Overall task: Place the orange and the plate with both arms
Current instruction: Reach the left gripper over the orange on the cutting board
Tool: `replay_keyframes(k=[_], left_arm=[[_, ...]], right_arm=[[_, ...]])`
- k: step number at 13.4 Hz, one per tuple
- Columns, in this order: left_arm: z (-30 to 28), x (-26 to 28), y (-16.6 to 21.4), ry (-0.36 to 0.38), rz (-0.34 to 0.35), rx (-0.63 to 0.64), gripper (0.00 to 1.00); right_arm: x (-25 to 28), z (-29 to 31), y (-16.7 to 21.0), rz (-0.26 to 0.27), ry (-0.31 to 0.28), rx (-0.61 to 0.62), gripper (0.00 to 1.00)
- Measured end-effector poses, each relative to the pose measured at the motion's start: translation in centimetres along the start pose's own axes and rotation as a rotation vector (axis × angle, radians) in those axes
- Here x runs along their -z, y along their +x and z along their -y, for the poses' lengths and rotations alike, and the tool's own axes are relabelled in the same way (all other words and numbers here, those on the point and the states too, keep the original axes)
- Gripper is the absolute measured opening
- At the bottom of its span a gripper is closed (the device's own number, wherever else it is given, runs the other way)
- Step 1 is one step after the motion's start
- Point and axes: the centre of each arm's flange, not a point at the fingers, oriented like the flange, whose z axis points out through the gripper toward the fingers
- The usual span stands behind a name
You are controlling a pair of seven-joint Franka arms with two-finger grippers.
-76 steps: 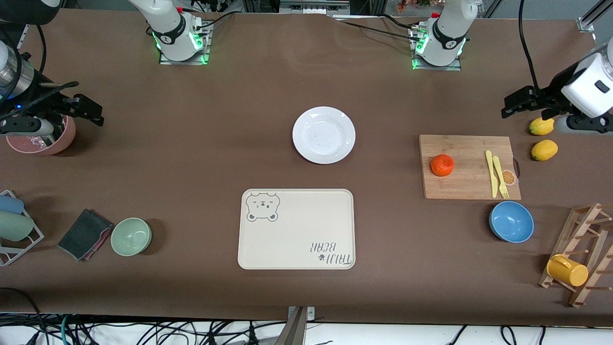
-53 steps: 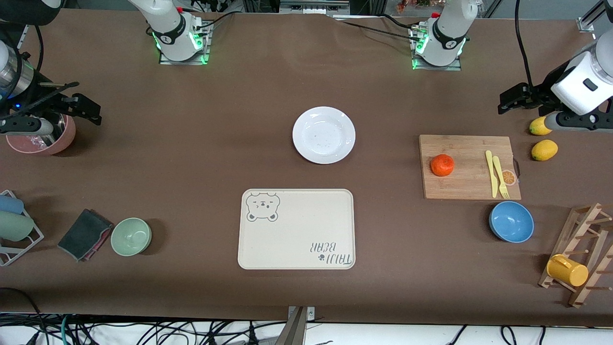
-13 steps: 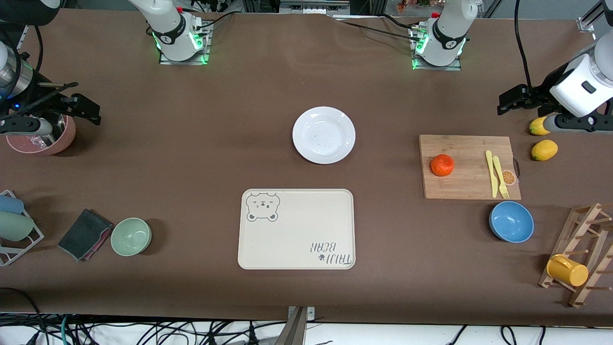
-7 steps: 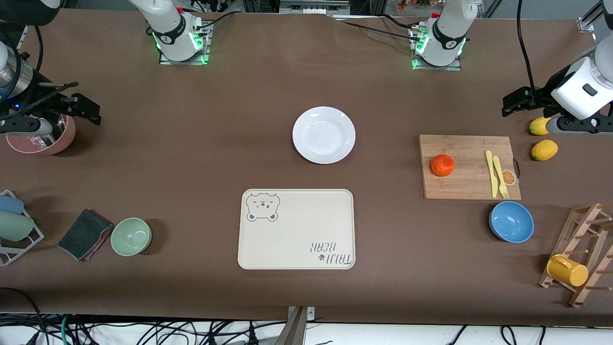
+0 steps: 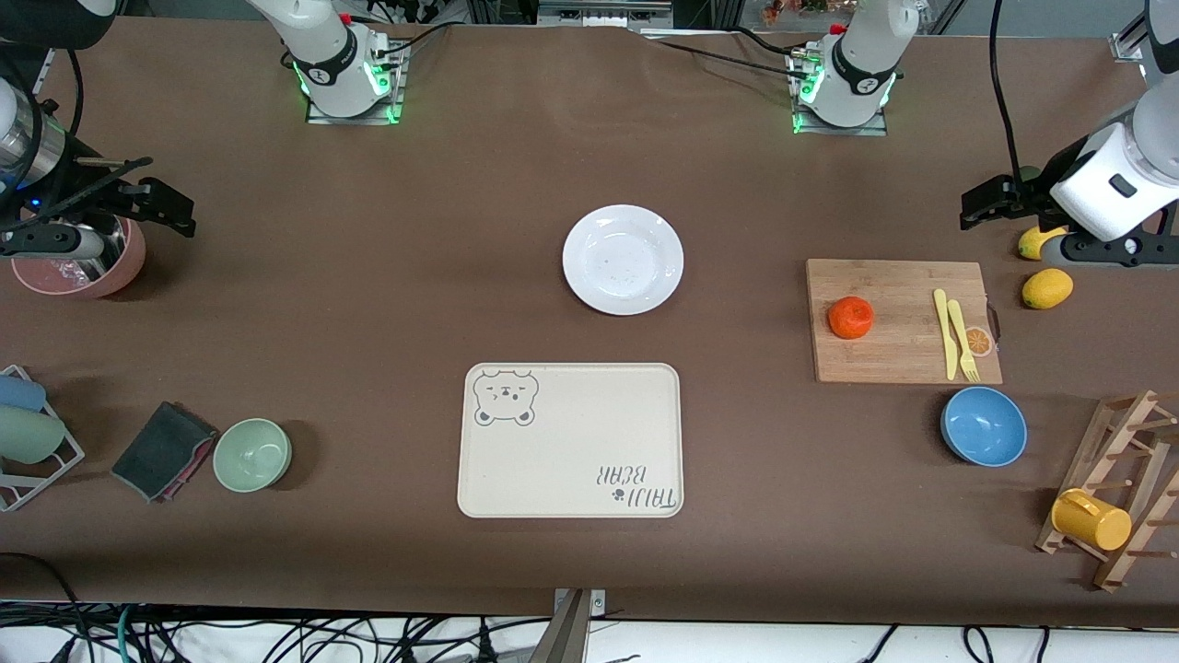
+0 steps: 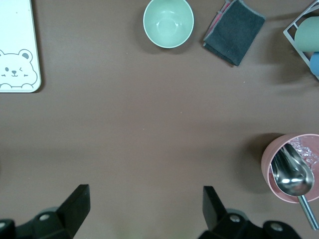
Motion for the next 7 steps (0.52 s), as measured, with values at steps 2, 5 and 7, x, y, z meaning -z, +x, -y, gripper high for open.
replay_keyframes(k=[2,5,7], left_arm=[[0.0,-1.2,0.7,-0.001,-0.009,0.0,1.0],[-0.1,-5.1,2.0,-0.003,-0.008,-0.002,1.0],[-0.1,-9.4,2.9,-0.003,0.033,-0.002,1.0]], right_arm=[[-0.1,0.0,-0.2,0.014,-0.001,0.0,1.0],[-0.1,0.0,-0.2,0.017,-0.001,0.001,1.0],[-0.2,0.0,-0.2,0.019,-0.001,0.001,1.0]])
